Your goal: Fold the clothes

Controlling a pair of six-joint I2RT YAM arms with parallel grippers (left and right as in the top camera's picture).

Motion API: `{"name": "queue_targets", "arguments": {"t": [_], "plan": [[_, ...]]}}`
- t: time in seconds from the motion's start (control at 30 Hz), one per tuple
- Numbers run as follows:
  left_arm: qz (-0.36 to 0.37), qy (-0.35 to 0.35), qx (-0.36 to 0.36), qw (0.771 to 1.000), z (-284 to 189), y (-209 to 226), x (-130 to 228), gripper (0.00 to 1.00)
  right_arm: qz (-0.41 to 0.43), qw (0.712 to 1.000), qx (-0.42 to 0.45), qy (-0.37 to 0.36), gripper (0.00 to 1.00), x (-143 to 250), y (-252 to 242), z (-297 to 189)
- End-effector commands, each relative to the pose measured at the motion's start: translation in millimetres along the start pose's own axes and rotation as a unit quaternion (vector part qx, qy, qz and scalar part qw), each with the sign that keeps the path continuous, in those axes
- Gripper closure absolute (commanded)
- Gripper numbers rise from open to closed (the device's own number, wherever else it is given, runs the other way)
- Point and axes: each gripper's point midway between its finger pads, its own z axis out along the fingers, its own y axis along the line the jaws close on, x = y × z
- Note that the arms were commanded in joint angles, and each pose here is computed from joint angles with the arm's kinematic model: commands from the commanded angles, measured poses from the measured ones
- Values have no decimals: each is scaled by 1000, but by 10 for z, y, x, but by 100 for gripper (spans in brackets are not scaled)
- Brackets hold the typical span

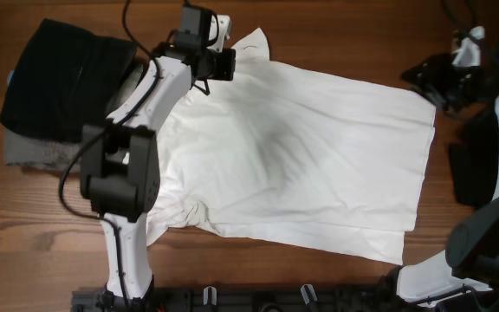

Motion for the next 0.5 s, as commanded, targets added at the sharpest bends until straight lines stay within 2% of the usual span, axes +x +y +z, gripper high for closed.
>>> {"name": "queue_targets", "arguments": {"t": [0.0, 0.13, 0.23, 0.33, 0.4, 0.47], "plan": [[4, 21, -10, 1000, 350, 144, 204, 96, -34, 999, 21, 19, 58, 133, 82, 41], [-4, 29, -19, 999, 569, 305, 328, 96, -40, 998, 39, 39, 57, 254, 99, 114], [-26, 46, -49, 997, 790, 623, 529, 96, -40, 996, 63, 52, 55, 341, 52, 194], [-101, 38, -115, 988, 836, 1123, 612, 96, -45, 993, 86, 60, 51, 405, -32, 275], [-165, 5, -146, 975, 750, 1450, 516, 95, -45, 993, 89, 65, 50, 440, -65, 319], [-226, -39, -124, 966, 629, 1653, 301, 93, -40, 992, 91, 73, 50, 501, -128, 379]]}}
